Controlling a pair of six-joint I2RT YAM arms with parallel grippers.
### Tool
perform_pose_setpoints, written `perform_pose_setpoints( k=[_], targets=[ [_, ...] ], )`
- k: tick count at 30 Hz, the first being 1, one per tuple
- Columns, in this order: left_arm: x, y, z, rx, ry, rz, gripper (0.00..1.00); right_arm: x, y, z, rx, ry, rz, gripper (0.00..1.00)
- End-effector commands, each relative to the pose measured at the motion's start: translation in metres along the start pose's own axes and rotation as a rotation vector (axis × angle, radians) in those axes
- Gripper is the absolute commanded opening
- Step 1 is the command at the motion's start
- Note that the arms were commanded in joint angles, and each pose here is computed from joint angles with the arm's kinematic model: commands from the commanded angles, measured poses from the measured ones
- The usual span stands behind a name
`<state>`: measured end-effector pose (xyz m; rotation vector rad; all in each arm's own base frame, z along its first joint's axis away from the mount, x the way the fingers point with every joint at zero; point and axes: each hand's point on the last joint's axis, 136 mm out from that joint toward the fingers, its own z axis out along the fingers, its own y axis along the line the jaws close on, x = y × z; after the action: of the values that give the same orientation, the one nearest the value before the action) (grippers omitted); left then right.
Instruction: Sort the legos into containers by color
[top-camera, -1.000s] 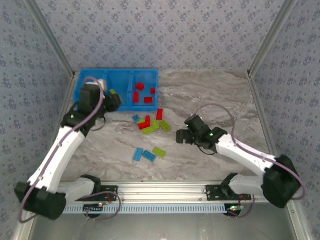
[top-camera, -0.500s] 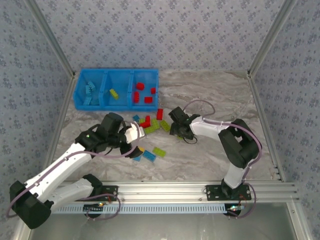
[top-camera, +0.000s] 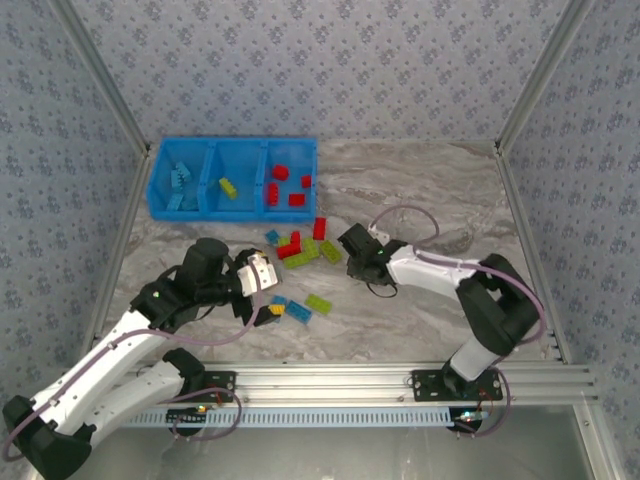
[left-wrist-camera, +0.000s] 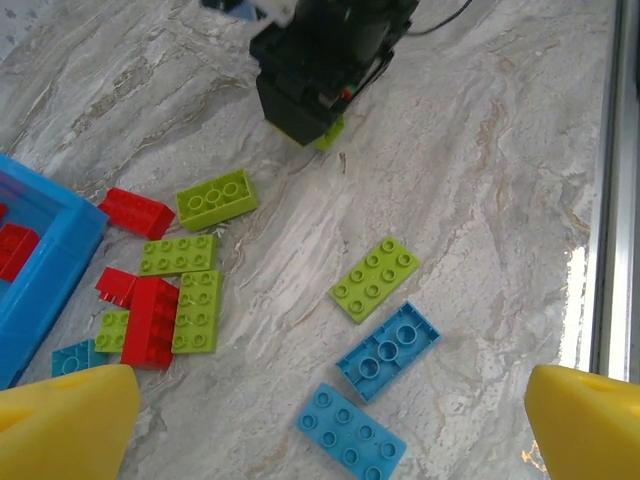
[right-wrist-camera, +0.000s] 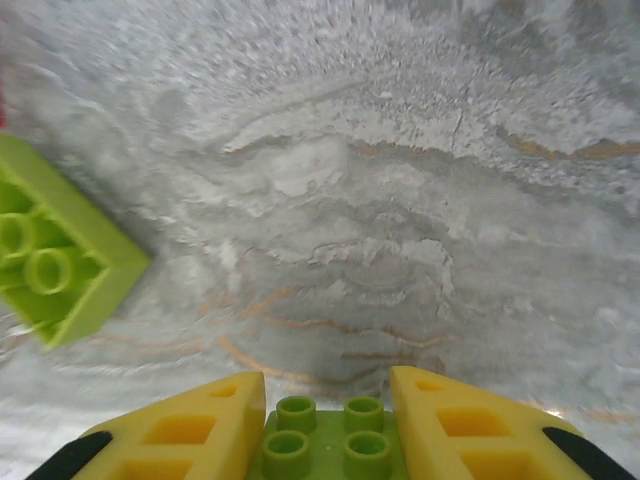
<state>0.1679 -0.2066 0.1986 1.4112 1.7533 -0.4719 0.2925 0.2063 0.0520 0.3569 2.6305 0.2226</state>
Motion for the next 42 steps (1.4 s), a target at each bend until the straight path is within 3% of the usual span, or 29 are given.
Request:
perform_pose_setpoints(
  k=[1,4,6,11,18,26,29,32,34,36,42],
  targets=[
    [-0.006,0.008,-0.002,-0.051,-0.017,0.014,0.99,-0.020,0.008,-0.030,-0.070,-0.088,0.045,0.34],
    [-0.017,0.026,-0.012,-0.159,-0.062,-0.054,0.99,-0.037,0.043,-0.070,-0.223,-0.189,-0.039,0.34],
    [-0.026,0.058,-0.028,-0.334,-0.138,-0.208,0.99,-0.047,0.079,-0.106,-0.346,-0.294,-0.154,0.32],
    [-0.014,0.110,-0.067,-0.593,-0.176,-0.397,0.99,-0.056,0.173,-0.155,-0.591,-0.473,-0.432,0.25],
    [0.016,0.142,-0.097,-0.802,-0.112,-0.497,0.98,-0.091,0.263,-0.114,-0.531,-0.563,-0.636,0.25],
    [0.026,0.147,-0.122,-0.931,-0.085,-0.485,0.97,-0.127,0.334,-0.043,-0.490,-0.527,-0.735,0.27],
    [0.027,0.148,-0.121,-0.931,-0.082,-0.487,0.97,-0.132,0.350,-0.015,-0.465,-0.491,-0.754,0.32],
    [0.029,0.148,-0.119,-0.930,-0.075,-0.500,0.97,-0.138,0.358,0.004,-0.448,-0.452,-0.744,0.47],
    [0.030,0.149,-0.119,-0.932,-0.068,-0.505,0.97,-0.138,0.358,0.008,-0.437,-0.434,-0.747,0.55],
    [0.030,0.149,-0.119,-0.936,-0.069,-0.506,0.97,-0.143,0.361,-0.010,-0.461,-0.479,-0.744,0.55],
    [0.033,0.150,-0.115,-0.927,-0.052,-0.509,0.97,-0.127,0.345,-0.045,-0.358,-0.445,-0.891,0.55]
  ],
)
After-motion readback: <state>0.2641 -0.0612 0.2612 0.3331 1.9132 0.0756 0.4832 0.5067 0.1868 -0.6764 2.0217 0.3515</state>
